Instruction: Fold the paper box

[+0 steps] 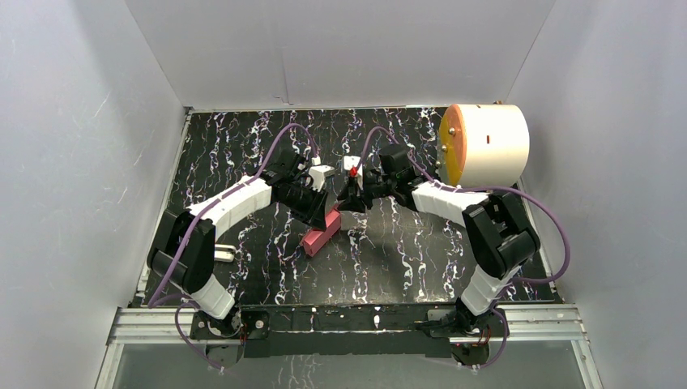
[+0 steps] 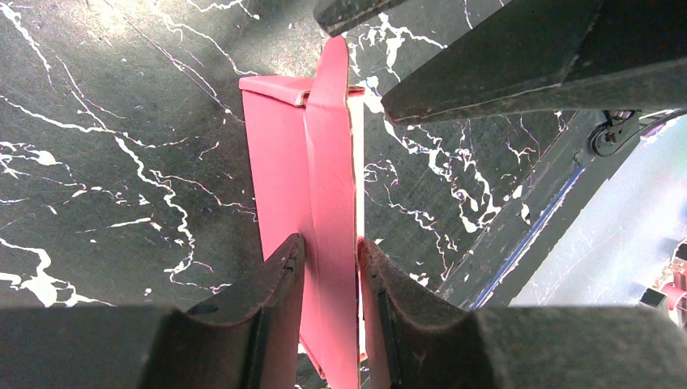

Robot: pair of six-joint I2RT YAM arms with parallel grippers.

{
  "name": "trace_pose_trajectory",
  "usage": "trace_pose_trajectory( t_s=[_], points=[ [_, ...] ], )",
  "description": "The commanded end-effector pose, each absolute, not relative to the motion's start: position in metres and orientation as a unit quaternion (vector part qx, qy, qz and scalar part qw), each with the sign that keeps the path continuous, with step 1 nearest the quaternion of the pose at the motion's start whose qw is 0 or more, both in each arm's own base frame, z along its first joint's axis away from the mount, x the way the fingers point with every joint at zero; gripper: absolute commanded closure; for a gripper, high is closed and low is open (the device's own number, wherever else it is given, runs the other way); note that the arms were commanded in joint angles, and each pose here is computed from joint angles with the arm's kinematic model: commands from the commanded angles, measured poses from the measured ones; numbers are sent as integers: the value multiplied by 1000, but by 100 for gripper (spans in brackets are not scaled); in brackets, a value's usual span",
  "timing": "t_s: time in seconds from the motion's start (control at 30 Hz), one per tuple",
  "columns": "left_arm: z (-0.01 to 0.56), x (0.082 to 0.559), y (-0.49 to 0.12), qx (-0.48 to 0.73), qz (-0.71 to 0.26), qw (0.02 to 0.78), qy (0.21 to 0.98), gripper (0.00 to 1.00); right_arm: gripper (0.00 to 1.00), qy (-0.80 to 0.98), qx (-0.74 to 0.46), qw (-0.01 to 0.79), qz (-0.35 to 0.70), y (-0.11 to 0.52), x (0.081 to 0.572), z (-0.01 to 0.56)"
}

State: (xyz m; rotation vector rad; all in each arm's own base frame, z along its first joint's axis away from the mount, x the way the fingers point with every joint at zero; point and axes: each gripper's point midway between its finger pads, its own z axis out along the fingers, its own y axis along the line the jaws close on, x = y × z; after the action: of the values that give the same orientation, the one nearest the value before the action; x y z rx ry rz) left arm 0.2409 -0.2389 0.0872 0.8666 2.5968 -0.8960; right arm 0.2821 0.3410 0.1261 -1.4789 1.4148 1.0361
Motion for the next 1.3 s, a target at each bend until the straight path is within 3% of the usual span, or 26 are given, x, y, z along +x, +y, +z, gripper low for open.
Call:
trace_pose_trajectory(
  t_s=[0.0, 0.53, 0.7, 0.83, 1.27],
  points=[
    [90, 231, -237, 302, -319, 119, 890, 97, 59, 533, -598, 426, 421, 352, 287, 145],
    [92, 233, -236, 301, -313, 129, 891, 98, 85, 555, -594, 411, 413, 357, 283, 147],
    [94, 232, -236, 304, -318, 132, 888, 98, 78, 558, -599, 411, 402, 355, 282, 141],
    [94, 232, -236, 305, -316, 134, 888, 99, 77, 561, -603, 404, 398, 355, 285, 138],
    [87, 241, -229, 290, -284, 139, 903, 99, 96, 605, -568, 396, 392, 355, 281, 153]
  ],
)
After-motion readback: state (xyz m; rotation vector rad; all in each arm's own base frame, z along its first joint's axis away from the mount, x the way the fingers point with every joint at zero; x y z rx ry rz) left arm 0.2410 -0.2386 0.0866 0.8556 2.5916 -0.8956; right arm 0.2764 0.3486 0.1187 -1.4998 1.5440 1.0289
